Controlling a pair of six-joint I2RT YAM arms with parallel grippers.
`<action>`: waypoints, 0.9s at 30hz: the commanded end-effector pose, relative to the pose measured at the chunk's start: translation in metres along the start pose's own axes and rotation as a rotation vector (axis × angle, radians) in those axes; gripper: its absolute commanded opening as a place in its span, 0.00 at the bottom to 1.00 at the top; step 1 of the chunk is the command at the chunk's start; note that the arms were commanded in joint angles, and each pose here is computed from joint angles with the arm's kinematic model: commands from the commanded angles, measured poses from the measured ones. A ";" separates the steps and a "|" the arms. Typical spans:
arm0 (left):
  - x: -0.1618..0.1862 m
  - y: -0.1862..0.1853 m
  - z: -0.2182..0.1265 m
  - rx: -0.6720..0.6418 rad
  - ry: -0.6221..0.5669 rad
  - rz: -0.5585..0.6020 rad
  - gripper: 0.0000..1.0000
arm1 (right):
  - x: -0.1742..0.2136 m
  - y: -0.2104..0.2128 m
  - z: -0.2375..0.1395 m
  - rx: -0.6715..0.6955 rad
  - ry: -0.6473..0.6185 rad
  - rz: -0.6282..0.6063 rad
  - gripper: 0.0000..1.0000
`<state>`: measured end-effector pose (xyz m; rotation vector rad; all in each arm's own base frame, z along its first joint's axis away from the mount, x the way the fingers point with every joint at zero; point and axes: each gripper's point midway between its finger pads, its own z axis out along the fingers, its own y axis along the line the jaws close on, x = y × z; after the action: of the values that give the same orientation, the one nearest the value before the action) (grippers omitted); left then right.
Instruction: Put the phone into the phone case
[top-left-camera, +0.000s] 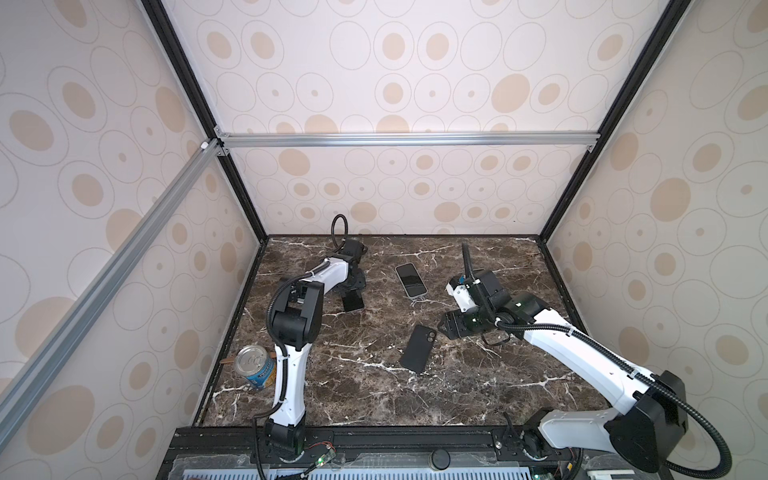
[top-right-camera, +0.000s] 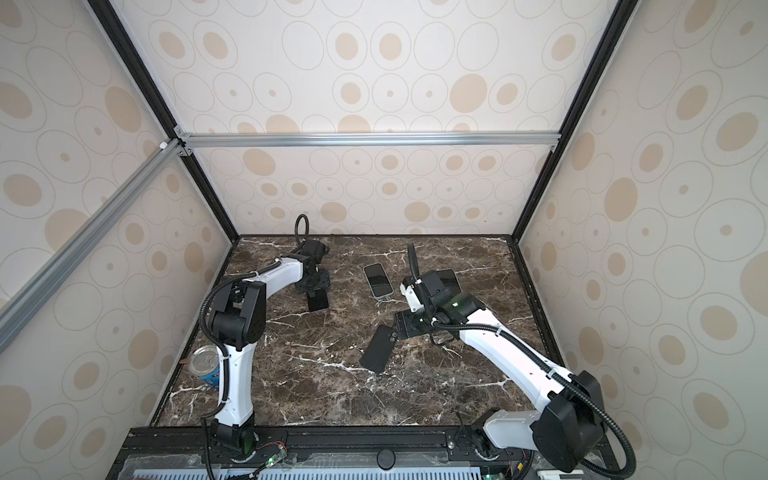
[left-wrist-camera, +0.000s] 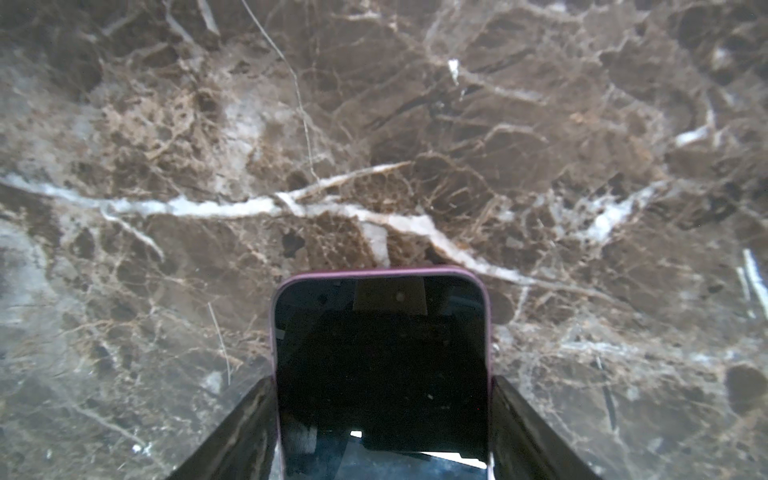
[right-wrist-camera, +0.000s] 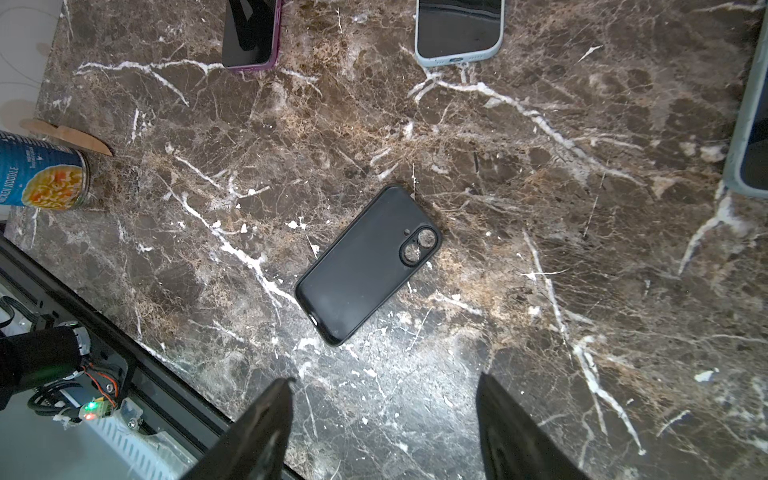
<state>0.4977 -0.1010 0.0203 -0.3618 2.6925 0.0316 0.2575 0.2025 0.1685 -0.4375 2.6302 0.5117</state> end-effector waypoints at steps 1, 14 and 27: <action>0.045 0.011 0.026 0.007 0.138 -0.040 0.68 | 0.000 0.002 -0.007 0.005 0.000 -0.003 0.71; 0.055 0.018 -0.019 0.115 0.019 -0.173 0.62 | -0.023 0.019 -0.003 -0.002 -0.018 -0.030 0.69; 0.056 0.017 -0.052 0.207 -0.045 -0.241 0.61 | -0.058 0.055 0.043 -0.139 -0.124 0.003 0.66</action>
<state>0.4207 -0.0989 0.0312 -0.5581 2.5989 -0.2340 0.2932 0.2619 0.1690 -0.4525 2.5534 0.6165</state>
